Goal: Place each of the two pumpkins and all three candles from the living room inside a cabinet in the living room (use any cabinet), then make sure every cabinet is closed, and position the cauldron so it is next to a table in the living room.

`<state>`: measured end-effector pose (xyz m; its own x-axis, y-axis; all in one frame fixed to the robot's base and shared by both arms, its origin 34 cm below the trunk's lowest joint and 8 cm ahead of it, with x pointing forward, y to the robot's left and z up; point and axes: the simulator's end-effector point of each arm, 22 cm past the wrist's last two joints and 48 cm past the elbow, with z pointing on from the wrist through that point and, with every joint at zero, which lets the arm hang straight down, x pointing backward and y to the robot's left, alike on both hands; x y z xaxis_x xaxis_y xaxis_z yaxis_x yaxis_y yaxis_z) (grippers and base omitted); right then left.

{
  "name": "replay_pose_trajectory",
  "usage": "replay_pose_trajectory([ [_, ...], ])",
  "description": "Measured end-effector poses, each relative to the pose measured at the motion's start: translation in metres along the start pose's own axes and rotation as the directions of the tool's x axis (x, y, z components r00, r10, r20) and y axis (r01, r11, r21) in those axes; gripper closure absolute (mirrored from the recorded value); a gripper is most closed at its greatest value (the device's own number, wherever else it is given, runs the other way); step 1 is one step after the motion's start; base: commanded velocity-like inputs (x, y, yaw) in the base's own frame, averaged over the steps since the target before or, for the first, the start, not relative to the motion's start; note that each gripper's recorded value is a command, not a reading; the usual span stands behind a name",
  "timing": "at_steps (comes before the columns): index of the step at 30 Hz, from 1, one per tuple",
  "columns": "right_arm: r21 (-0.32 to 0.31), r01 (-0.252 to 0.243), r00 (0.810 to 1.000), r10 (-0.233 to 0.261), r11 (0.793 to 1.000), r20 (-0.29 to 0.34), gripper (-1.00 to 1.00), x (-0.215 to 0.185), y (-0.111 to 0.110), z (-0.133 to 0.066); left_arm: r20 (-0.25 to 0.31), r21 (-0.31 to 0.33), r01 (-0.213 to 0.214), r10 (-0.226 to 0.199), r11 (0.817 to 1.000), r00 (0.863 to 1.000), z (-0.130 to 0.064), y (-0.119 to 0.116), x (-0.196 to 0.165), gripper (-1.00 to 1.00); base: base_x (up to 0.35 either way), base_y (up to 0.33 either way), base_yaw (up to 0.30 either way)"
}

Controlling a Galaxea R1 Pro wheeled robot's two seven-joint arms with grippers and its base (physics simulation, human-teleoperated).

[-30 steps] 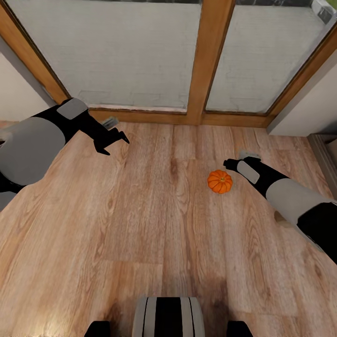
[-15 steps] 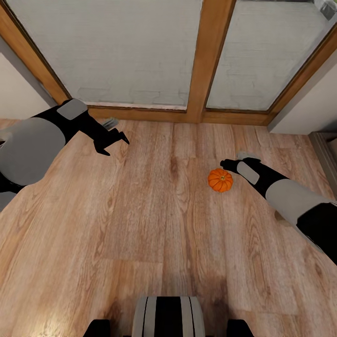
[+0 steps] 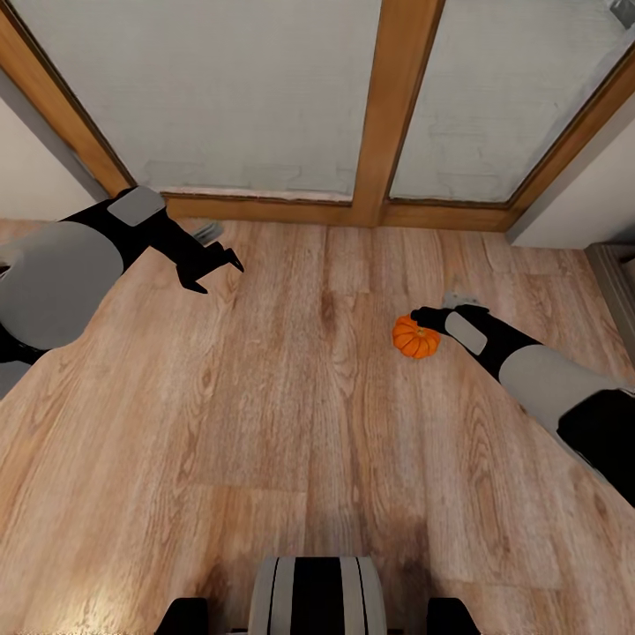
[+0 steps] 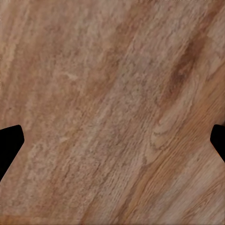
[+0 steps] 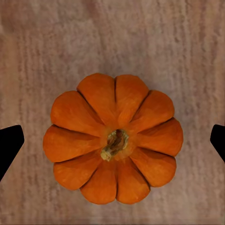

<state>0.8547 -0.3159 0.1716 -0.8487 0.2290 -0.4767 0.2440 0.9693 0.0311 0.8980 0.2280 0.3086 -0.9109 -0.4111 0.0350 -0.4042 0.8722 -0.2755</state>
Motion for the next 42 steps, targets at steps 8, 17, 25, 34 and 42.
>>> replay_pose_trajectory([
  [8, 0.002, 0.001, 1.000, -0.001, 1.000, 0.001, -1.00, 0.001, -0.002, 0.000, 0.001, -0.001, 0.000, 0.000, 1.000, 1.000, 0.000, 0.001, 0.000, -1.00, 0.000, 0.000, 0.000],
  [17, 0.007, 0.004, 1.000, -0.004, 1.000, -0.019, -1.00, 0.015, -0.003, 0.011, -0.015, -0.013, 0.007, -0.007, 1.000, 1.000, 0.016, 0.008, 0.002, -1.00, 0.000, 0.000, 0.000],
  [25, 0.007, 0.003, 1.000, -0.003, 1.000, -0.020, -1.00, 0.015, -0.004, 0.011, -0.013, -0.014, 0.009, -0.009, 1.000, 1.000, 0.015, 0.010, 0.001, -1.00, 0.000, 0.000, 0.000],
  [34, 0.010, 0.007, 0.999, -0.006, 1.000, -0.043, -1.00, 0.032, -0.005, 0.021, -0.029, -0.022, 0.013, -0.013, 1.000, 0.999, 0.029, 0.016, 0.004, -1.00, 0.000, 0.000, 0.000],
  [42, 0.011, 0.006, 0.999, -0.005, 1.000, -0.052, -1.00, 0.038, -0.006, 0.023, -0.032, -0.023, 0.010, -0.011, 1.000, 0.999, 0.033, 0.015, 0.006, -1.00, 0.000, 0.000, 0.000],
])
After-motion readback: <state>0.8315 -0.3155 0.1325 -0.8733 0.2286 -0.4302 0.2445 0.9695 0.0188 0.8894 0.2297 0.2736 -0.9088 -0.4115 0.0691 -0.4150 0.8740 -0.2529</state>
